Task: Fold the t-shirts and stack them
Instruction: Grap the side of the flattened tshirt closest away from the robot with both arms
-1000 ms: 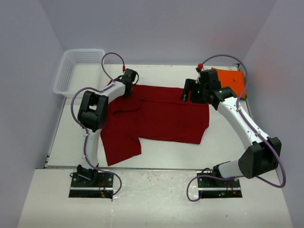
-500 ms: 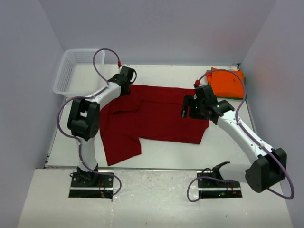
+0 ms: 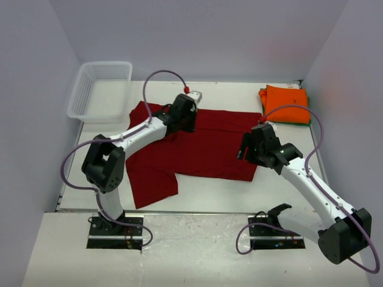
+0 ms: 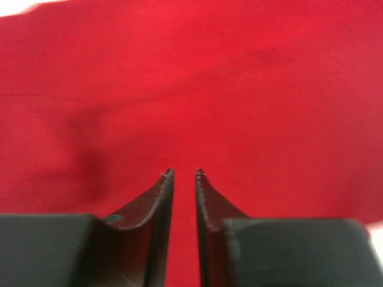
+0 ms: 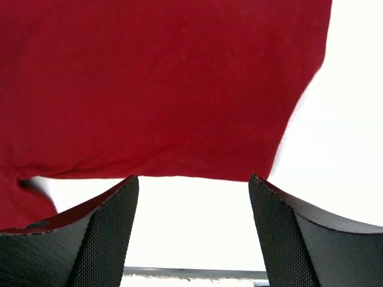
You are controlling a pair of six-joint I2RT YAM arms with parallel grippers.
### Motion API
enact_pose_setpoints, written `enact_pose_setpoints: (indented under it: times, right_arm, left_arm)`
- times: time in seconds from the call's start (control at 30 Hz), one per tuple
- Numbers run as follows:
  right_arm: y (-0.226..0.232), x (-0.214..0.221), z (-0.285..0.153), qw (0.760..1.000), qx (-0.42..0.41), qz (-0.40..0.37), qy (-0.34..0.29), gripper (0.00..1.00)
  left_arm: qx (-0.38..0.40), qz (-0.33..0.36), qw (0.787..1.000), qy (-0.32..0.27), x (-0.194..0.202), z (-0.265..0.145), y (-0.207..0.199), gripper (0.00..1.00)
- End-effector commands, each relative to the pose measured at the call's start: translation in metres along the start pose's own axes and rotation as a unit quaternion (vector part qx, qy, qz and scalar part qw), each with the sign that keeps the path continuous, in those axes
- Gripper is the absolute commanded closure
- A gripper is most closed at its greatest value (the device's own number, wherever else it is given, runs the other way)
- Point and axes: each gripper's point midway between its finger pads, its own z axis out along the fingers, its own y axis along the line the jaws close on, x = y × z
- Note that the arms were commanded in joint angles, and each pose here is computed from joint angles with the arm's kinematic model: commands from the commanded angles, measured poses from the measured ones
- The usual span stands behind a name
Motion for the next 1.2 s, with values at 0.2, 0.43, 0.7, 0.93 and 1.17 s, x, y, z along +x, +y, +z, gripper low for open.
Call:
enact_pose_setpoints:
  times: [0.2,0.43,0.7,0.93,1.17]
  right_arm:
    - [-0.03,-0.033,-0.026,0.992,0.028,0.089,-0.084,0.23]
    - [-0.042,-0.086,-0.064,0.984,0.02,0.113,-0.139,0.22]
    - [-0.041,-0.112,-0.088,0.98,0.001,0.103,-0.17,0.21]
    - [-0.035,-0.11,-0.085,0.983,-0.021,0.1,-0.154,0.21]
    - [-0.032,-0.101,-0.081,0.984,-0.036,0.092,-0.146,0.21]
  left_arm:
    - [0.108,0.14,0.984,0.026,0.073,-0.009,-0.142,0.6]
    - [0.097,0.166,0.981,0.033,0.097,-0.006,-0.159,0.52]
    - [0.102,0.178,0.977,0.064,0.131,-0.001,-0.171,0.47]
    - [0.107,0.184,0.974,0.081,0.153,0.005,-0.182,0.54]
    - [0.107,0.185,0.972,0.095,0.166,0.016,-0.183,0.58]
